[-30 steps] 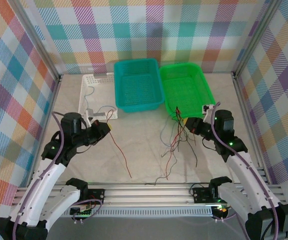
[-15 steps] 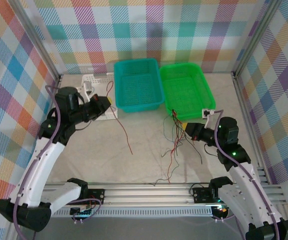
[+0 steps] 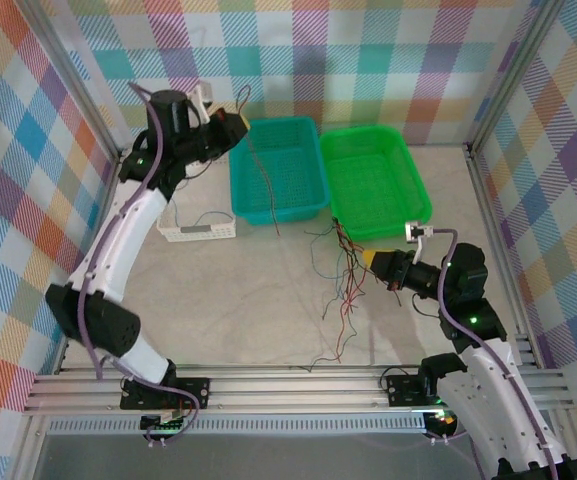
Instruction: Untangle the cables
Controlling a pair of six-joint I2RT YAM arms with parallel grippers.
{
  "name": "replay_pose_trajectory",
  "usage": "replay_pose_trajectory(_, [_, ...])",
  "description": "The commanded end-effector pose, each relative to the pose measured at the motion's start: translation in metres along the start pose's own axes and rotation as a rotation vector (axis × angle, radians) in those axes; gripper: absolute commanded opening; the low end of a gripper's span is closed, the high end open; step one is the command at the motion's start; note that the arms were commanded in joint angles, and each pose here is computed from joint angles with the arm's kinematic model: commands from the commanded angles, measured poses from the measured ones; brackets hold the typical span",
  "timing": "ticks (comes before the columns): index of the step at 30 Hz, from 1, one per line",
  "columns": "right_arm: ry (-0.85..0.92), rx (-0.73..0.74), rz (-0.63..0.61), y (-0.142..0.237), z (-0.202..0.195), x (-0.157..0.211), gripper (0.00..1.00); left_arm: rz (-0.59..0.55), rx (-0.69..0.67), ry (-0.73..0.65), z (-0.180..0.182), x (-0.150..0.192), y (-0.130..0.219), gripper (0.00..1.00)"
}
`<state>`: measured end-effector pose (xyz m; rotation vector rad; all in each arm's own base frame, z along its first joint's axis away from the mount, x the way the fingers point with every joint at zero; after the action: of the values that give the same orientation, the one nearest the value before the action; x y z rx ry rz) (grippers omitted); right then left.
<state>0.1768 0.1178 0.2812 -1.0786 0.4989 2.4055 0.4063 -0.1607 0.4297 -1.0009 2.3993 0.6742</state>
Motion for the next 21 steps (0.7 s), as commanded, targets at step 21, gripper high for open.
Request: replay_pose_trajectory(21, [0.107,-0.121,-0.029,0.015,0.033,-0.008,0.00,-0.125,-0.200,-0.521,0.002,0.002,-0.128,0.00])
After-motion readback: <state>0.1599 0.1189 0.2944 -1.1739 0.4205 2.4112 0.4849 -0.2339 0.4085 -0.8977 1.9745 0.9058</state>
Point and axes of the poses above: each hand's point on the last joint's axis, 136 mm out from that joint toward the fingers, its own y axis back along the fingers, its own z axis along the line the jaws close on, x = y × z, the point moved 6 cm from there along y, back along the fingers, and after that the axes turned 4 degrees about y, right-handed, at the moved point
